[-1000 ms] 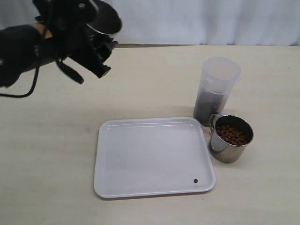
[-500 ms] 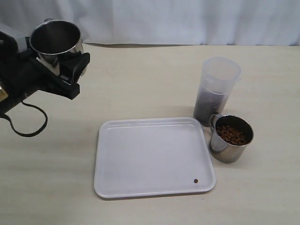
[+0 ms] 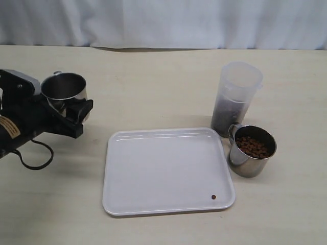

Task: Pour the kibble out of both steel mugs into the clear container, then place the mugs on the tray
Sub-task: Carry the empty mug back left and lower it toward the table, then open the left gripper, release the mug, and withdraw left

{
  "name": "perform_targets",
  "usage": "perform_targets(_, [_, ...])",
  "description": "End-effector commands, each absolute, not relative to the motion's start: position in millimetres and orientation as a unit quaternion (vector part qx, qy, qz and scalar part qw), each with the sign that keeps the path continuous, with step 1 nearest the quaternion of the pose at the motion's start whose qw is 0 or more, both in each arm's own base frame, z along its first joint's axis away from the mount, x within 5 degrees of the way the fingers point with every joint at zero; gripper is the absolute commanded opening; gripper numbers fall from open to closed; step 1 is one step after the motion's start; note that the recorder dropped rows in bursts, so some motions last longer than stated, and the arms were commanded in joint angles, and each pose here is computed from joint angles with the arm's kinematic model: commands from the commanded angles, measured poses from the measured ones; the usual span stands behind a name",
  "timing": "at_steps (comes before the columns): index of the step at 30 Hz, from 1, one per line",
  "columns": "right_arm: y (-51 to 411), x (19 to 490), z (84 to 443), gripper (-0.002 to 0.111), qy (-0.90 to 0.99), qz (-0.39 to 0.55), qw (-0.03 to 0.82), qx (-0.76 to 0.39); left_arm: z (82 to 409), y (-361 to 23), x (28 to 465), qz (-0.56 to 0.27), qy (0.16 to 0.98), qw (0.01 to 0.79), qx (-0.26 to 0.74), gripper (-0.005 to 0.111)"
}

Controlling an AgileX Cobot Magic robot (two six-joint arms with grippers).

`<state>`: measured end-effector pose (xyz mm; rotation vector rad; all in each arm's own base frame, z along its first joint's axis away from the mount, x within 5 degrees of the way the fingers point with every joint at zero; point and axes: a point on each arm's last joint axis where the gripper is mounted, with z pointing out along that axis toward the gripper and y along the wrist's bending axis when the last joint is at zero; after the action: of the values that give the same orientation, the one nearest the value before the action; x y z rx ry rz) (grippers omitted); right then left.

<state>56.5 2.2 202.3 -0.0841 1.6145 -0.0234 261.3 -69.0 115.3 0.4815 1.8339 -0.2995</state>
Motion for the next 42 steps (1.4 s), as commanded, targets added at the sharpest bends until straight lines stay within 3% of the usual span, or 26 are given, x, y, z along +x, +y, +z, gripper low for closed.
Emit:
perform_targets(1, [2,56,201,0.005,0.722,-0.008,0.691,-0.038,94,-64,269,-0.134,0.788,0.56,0.219,0.0])
perform_targets(8, [2,56,201,0.005,0.722,-0.008,0.691,-0.038,74,-73,277,-0.168,0.787,0.533,0.261,0.0])
perform_targets(16, [2,56,201,0.005,0.722,-0.008,0.691,-0.038,66,-70,284,-0.145,0.81,0.509,0.253,0.0])
perform_targets(18, [2,56,201,0.005,0.722,-0.008,0.691,-0.038,66,-70,285,-0.145,0.809,0.51,0.253,0.01])
perform_targets(20, [2,56,201,0.005,0.722,-0.008,0.691,-0.038,65,-70,284,-0.143,0.812,0.505,0.254,0.036])
perform_targets(21, [2,56,201,0.005,0.722,-0.008,0.691,-0.038,62,-68,283,-0.137,0.823,0.488,0.257,0.057])
perform_targets(23, [2,56,201,0.005,0.722,-0.008,0.691,-0.038,59,-67,282,-0.131,0.831,0.475,0.258,0.073])
perform_targets(26, [2,56,201,0.005,0.722,-0.008,0.691,-0.038,58,-65,281,-0.124,0.839,0.463,0.255,0.088])
perform_targets(42, [2,56,201,0.005,0.722,-0.008,0.691,-0.038,114,-65,254,-0.135,0.817,0.501,0.251,0.089])
